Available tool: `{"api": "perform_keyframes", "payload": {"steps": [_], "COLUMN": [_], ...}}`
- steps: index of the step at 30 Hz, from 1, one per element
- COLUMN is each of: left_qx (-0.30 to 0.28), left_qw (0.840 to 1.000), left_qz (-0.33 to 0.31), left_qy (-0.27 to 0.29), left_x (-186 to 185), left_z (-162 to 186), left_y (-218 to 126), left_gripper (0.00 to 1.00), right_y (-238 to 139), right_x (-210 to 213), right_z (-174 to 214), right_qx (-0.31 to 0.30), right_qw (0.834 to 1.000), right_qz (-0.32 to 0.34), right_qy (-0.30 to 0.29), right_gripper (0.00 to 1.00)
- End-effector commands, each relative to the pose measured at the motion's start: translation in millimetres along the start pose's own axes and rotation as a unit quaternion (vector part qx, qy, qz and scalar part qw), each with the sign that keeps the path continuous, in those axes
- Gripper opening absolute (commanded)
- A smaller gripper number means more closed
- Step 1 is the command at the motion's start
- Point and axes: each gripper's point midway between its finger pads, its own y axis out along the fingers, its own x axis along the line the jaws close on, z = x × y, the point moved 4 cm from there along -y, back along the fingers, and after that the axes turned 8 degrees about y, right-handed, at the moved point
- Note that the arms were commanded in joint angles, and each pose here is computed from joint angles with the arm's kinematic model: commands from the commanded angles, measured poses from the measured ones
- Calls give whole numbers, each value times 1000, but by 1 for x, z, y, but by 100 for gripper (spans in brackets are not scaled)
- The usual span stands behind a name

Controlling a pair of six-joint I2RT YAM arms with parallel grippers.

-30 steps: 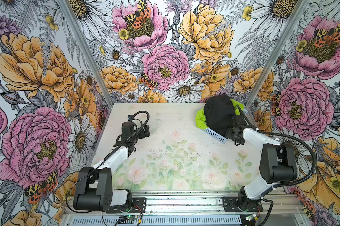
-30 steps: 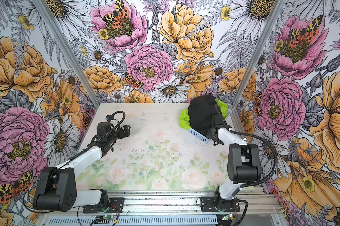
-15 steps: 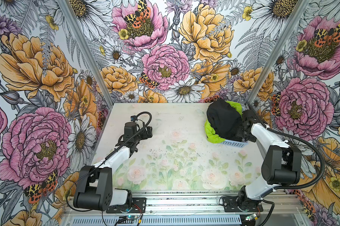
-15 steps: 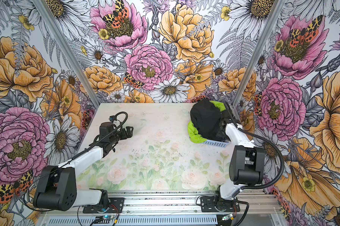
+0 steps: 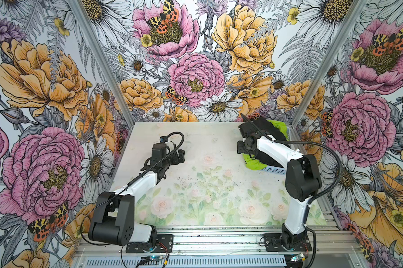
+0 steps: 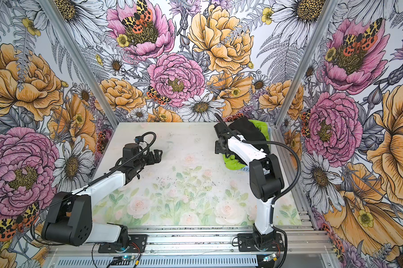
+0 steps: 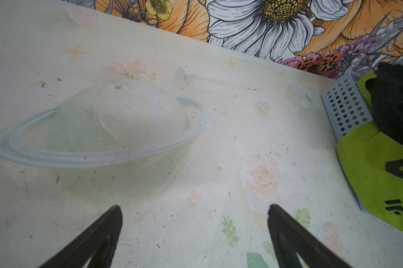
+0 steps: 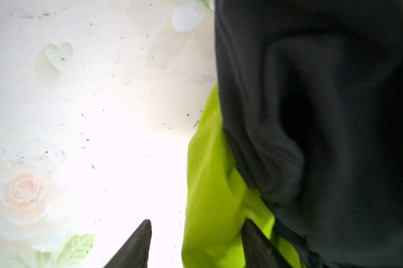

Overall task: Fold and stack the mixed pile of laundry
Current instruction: 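Reach the right gripper into the basket and grasp the black shirt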

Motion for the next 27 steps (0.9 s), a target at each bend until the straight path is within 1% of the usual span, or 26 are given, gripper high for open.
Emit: {"api": "perform_keyframes", "payload": {"steps": [1,4,9,12,15,18,23,27], "left_qx": [-4,-3,-3,-3,-2,0,1,5], "left_qw": [1000,1000,1000,1000,1000,1000,1000,1000], "left_qz": [7,9,7,5,5,8,7,4], "left_qy": [-2,0,1,0,-1,-2,-1,1], "left_x": [-5,-6,-6,-5,-5,-7,-9,-8], "left_z": [-6,-4,-3,-2,-4,-4,-4,-4], "left_y": [-2,-4,-6,-5,-2,0,1,2], "left_gripper": [99,99,99,99,99,99,99,99], "right_y": [13,26,32,36,41,46,55,64], "right_x": [-9,-22,-49,-68,-86,-106,-134,-142], "right_z": [-11,-6,-2,-3,-8,-13,-26,-32], "right_qx": [-7,1,12,22,32,38,43,48], "right_qw": [999,998,996,995,996,995,994,994], "right_qz": [38,69,90,88,78,87,91,85], "right_qy": [6,-2,-23,-37,-43,-43,-51,-51], "right_gripper": [62,58,34,25,19,17,17,18]}}
